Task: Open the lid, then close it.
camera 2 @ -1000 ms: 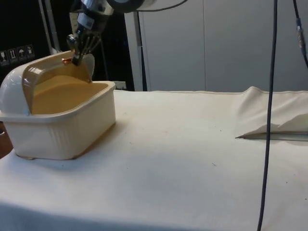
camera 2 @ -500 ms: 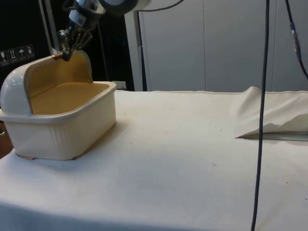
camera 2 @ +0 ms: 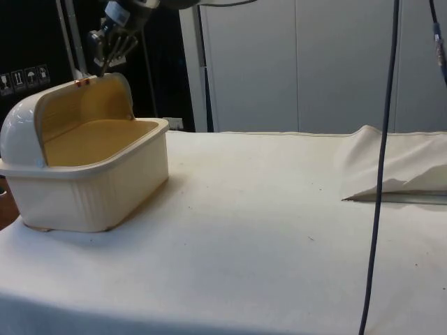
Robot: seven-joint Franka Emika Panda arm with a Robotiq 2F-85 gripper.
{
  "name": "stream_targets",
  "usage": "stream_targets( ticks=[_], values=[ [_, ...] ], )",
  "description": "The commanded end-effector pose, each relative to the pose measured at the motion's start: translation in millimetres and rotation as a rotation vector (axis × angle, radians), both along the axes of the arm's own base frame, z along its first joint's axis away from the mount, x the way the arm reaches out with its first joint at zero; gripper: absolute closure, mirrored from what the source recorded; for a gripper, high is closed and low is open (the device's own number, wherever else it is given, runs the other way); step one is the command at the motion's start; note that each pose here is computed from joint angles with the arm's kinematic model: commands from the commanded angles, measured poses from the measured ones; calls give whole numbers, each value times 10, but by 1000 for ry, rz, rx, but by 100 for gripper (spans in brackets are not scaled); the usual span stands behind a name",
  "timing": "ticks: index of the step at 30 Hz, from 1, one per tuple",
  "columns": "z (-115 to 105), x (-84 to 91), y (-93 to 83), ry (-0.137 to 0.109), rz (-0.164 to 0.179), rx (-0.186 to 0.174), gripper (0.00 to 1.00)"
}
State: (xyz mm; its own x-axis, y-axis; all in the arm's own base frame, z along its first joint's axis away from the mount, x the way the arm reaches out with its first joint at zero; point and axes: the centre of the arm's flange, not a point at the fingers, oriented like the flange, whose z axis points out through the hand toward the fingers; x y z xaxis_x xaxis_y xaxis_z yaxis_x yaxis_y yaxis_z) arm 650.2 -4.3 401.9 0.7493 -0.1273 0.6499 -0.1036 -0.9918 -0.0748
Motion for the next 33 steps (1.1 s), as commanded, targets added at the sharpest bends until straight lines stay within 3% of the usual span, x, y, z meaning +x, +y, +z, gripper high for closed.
stream_targets(
  ticks=[1, 2, 3, 11, 12, 19, 21, 22, 28, 31, 32, 33],
  values=[
    [20, -9, -25, -16, -9, 1, 100],
    [9, 0, 0, -3, 0, 0, 100],
    [23, -8, -25, -18, -9, 1, 100],
    [64, 9, -31, -40, -11, 1, 100],
    [52, 8, -6, -32, -1, 0, 100],
    [150, 88, -20, -66, -6, 0, 100],
    [156, 74, -12, -58, -1, -1, 100],
    [181, 110, -27, -74, -8, 1, 100],
    [224, 226, -13, -98, -4, -1, 100],
    [223, 286, -5, -106, -4, 0, 100],
    [232, 261, 4, -94, 1, -2, 100],
    [234, 306, 3, -110, -3, -1, 100]
  ],
)
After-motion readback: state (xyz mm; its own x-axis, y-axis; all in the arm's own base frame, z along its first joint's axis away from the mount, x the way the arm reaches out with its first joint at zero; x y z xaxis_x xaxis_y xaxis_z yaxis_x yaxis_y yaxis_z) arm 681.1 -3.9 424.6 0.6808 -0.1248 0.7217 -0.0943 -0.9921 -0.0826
